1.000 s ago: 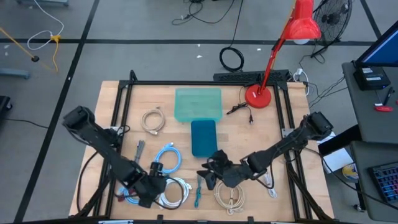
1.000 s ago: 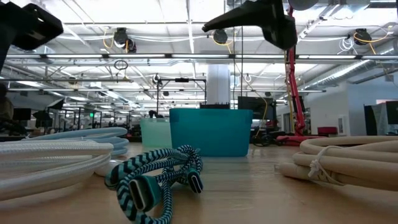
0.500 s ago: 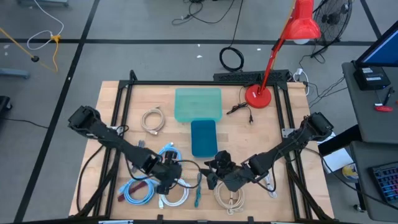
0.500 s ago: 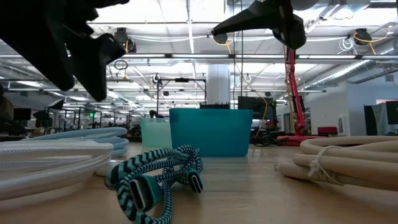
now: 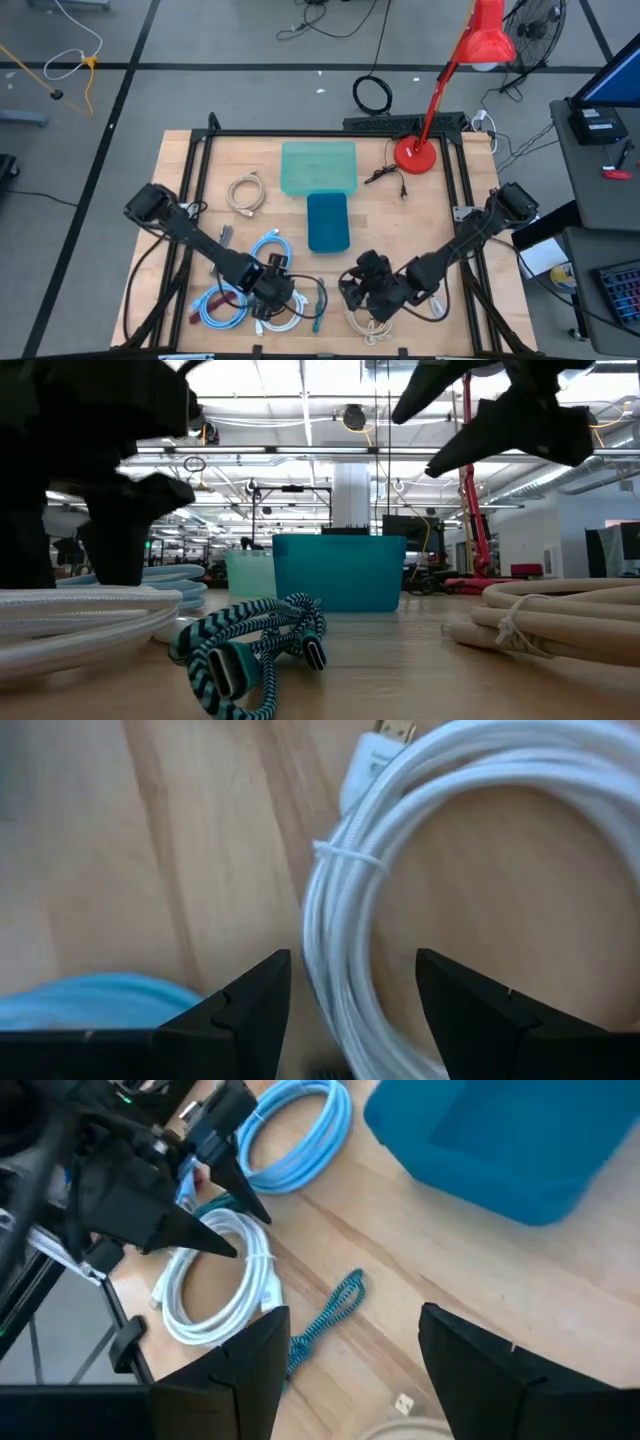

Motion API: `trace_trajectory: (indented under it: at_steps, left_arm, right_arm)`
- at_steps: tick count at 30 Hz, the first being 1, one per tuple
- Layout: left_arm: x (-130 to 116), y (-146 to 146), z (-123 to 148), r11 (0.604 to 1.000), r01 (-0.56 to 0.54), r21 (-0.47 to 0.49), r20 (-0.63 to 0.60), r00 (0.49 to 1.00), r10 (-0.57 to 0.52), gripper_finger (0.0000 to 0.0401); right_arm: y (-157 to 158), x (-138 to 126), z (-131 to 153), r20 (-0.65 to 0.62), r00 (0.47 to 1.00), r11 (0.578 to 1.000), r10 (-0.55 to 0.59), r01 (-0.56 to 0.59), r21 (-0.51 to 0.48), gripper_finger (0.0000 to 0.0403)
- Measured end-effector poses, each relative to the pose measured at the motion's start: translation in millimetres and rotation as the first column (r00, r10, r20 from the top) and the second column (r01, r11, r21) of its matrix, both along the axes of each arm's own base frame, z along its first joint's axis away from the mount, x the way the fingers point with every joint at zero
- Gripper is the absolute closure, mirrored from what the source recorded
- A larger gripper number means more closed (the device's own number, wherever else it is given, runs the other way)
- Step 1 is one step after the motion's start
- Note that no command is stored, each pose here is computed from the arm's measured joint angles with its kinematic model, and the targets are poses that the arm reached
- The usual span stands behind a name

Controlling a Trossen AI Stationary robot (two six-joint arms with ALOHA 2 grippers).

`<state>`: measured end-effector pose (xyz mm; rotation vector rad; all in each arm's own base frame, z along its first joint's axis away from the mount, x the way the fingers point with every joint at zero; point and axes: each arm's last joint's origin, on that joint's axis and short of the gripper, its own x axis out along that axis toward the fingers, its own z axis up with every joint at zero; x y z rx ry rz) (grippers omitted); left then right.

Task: Pick & Place USB Port
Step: Put the white HDMI cable into the green bin

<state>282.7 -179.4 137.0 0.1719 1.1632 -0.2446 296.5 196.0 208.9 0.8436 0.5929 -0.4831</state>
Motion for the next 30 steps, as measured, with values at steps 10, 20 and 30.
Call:
trace_trajectory:
  at_steps: [10, 20, 30]
  left_arm:
    - [5, 7, -15, 0.995, -0.102, 0.007, -0.069, 0.992, 0.102, 0.0319]
    - [-20, 26, 72, 0.967, -0.244, -0.078, 0.008, 0.969, 0.246, 0.0366]
    - [-58, 85, 159, 0.801, -0.547, -0.241, 0.251, 0.763, 0.596, 0.0366]
  right_arm:
    - [3, 0, 1, 0.02, 1.0, 0.999, -0.014, 0.013, 0.034, 0.019]
    - [2, 0, 1, 0.023, 0.999, 0.999, -0.025, 0.023, 0.045, 0.019]
    - [1, 4, 3, 0.049, 0.998, 0.996, -0.043, 0.04, 0.078, 0.019]
